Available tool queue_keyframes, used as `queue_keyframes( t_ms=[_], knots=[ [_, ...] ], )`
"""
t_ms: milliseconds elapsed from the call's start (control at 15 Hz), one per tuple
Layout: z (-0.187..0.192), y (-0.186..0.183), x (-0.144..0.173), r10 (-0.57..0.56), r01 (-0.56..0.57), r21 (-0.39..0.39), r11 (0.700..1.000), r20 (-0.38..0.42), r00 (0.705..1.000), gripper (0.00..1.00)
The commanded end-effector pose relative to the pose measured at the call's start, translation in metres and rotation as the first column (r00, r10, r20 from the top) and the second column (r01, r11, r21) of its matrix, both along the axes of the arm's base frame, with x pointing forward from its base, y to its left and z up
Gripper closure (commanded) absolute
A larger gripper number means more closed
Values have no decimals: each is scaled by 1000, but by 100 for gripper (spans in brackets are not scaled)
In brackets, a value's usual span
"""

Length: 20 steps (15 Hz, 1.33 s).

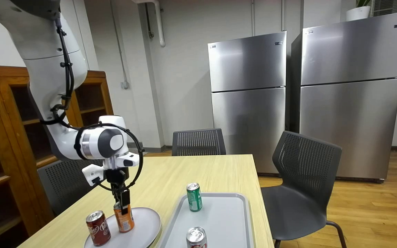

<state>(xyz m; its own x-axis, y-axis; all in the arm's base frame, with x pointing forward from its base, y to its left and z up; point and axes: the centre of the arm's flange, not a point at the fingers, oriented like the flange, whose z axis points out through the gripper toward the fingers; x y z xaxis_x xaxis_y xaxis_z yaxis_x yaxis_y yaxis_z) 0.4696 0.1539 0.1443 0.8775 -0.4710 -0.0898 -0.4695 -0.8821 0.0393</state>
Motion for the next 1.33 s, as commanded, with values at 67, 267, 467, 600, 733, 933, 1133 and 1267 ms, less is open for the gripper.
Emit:
queue_keyframes(
  t_ms=[67, 267, 467, 600, 733, 933, 1133, 1267],
  knots=[
    [32, -16, 3, -37, 38, -15, 999, 42, 998, 62],
    [51, -31, 9, -74, 75, -14, 997, 57, 996, 62],
    [68, -44, 13, -100, 101, -16, 995, 79, 992, 62],
    [76, -53, 14, -119, 122, -30, 992, 86, 989, 62],
    [80, -66, 14, -142, 146, -40, 989, 85, 986, 62],
    [85, -88, 13, -188, 193, -55, 980, 90, 978, 62],
    [88, -111, 13, -229, 235, -59, 970, 92, 969, 62],
    [89, -127, 13, -256, 262, -58, 963, 91, 962, 62]
  ],
)
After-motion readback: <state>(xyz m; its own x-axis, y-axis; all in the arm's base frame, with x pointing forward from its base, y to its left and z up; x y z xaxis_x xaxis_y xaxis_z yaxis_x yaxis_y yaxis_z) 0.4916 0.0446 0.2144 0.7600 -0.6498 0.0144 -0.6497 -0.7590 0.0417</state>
